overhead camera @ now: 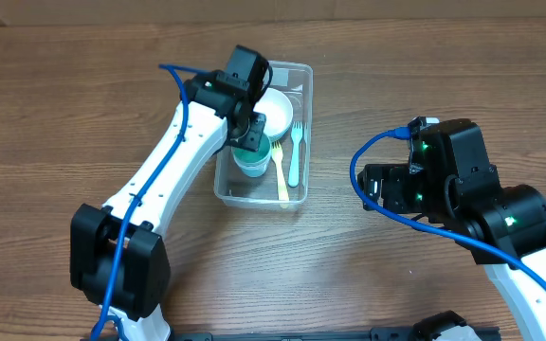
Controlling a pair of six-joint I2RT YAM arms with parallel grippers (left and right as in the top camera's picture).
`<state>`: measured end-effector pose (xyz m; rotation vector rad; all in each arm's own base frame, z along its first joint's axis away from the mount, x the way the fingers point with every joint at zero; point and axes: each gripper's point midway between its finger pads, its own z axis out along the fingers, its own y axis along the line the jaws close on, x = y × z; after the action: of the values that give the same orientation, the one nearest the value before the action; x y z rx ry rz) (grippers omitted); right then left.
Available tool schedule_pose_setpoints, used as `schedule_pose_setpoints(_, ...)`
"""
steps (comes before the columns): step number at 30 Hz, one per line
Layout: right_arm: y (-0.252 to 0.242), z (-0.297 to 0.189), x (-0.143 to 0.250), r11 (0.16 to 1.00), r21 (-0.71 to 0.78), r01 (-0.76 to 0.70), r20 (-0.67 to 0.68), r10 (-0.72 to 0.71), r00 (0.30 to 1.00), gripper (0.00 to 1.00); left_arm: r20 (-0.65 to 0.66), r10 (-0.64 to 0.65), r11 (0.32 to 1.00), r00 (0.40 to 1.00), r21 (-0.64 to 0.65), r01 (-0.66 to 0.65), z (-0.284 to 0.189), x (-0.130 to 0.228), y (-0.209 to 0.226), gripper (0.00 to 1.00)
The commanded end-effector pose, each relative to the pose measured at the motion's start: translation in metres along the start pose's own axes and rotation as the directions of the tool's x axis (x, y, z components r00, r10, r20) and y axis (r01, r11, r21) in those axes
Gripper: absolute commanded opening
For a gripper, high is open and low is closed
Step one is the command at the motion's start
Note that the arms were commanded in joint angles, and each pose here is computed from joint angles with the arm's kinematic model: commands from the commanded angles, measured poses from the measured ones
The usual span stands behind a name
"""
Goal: Pack container
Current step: 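Stack the green cup onto the cups in the container, then lower the left gripper over the white spoon handle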
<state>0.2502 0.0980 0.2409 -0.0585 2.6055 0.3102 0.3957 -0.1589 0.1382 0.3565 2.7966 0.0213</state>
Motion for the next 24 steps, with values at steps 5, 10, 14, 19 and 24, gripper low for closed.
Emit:
schedule_pose_setpoints(5,-0.001,-0.001,-0.003,1.000,0.006,0.001,0.011,-0.001,1.000,1.00,0.343,-0.106,0.994,0.933,0.058,0.092,-0.178,-0.005,0.023,0.53)
schedule_pose_setpoints(10,-0.001,-0.001,-0.003,1.000,0.006,0.001,0.011,-0.001,1.000,1.00,0.418,-0.211,0.954,0.884,-0.109,0.279,-0.252,0.112,0.090,0.56)
schedule_pose_setpoints(14,-0.001,-0.001,-0.003,1.000,0.006,0.001,0.011,-0.001,1.000,1.00,0.410,-0.244,0.955,0.879,-0.055,0.290,-0.205,0.152,0.083,0.55)
schedule_pose_setpoints(19,-0.001,-0.001,-0.003,1.000,0.006,0.001,0.011,-0.001,1.000,1.00,0.354,-0.258,0.956,0.899,-0.043,0.291,-0.140,0.159,0.072,0.57)
schedule_pose_setpoints(24,-0.001,-0.001,-0.003,1.000,0.006,0.001,0.011,-0.001,1.000,1.00,0.353,-0.188,0.970,0.916,-0.079,0.230,-0.094,0.142,0.068,0.57)
